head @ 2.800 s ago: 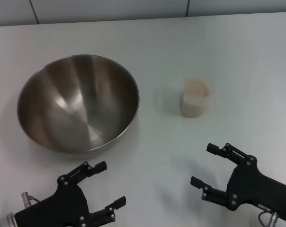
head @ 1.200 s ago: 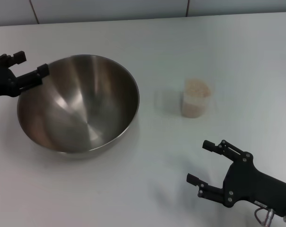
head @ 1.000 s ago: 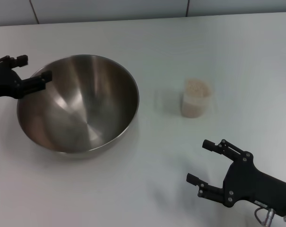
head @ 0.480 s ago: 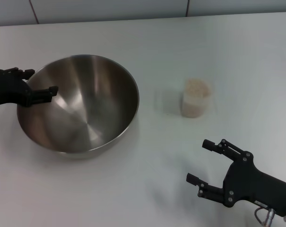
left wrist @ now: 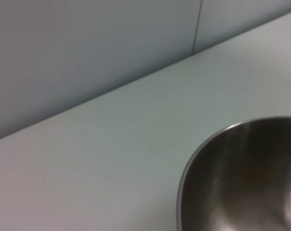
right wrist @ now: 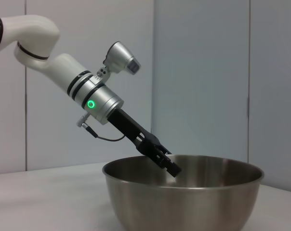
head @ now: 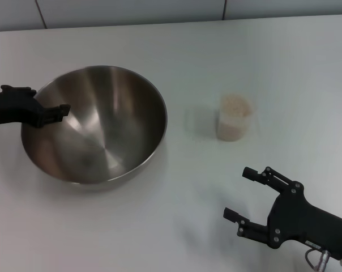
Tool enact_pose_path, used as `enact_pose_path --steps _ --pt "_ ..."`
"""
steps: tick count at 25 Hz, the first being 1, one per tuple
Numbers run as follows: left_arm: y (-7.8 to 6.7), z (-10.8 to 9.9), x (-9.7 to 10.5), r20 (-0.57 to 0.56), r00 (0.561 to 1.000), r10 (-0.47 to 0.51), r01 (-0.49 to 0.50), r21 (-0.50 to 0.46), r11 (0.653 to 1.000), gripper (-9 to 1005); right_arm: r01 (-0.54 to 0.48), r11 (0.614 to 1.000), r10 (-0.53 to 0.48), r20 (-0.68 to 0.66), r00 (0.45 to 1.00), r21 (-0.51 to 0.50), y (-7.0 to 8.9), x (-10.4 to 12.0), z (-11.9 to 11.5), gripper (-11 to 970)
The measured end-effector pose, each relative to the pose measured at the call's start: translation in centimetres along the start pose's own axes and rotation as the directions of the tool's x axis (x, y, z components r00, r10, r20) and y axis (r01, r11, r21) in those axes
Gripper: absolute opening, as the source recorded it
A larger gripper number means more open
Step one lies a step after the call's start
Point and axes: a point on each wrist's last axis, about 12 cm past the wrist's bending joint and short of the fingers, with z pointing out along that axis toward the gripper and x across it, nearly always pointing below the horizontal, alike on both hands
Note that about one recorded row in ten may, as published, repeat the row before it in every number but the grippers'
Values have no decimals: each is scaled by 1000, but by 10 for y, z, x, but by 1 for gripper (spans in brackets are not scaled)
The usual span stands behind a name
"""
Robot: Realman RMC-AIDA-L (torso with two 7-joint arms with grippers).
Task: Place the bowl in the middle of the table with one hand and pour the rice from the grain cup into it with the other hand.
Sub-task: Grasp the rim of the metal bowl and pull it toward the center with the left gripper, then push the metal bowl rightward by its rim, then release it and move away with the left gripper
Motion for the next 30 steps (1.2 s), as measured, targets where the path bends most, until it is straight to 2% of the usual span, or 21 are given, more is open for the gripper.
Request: enact_pose_path --steps 3,9,14,19,26,30 --pt "0 2 -4 -21 1000 -4 4 -2 1000 721 0 1000 0 -1 1000 0 0 0 0 830" --pt "-4 6 -8 -27 1000 -6 7 30 1000 461 -2 1000 2 -7 1000 4 0 1 -1 830" --pt "-4 9 -11 -44 997 -68 71 59 996 213 -2 1000 2 -3 1000 3 1 1 -1 830" --pt "-5 10 -14 -48 995 -86 91 100 991 57 0 1000 0 -2 1000 1 0 0 0 830" --pt "-1 14 -23 -13 988 -152 152 136 979 50 0 1000 0 -2 1000 0 0 0 0 830" --pt "-5 24 -31 1 987 -159 157 173 972 46 1 1000 -1 -2 1000 0 0 0 0 829"
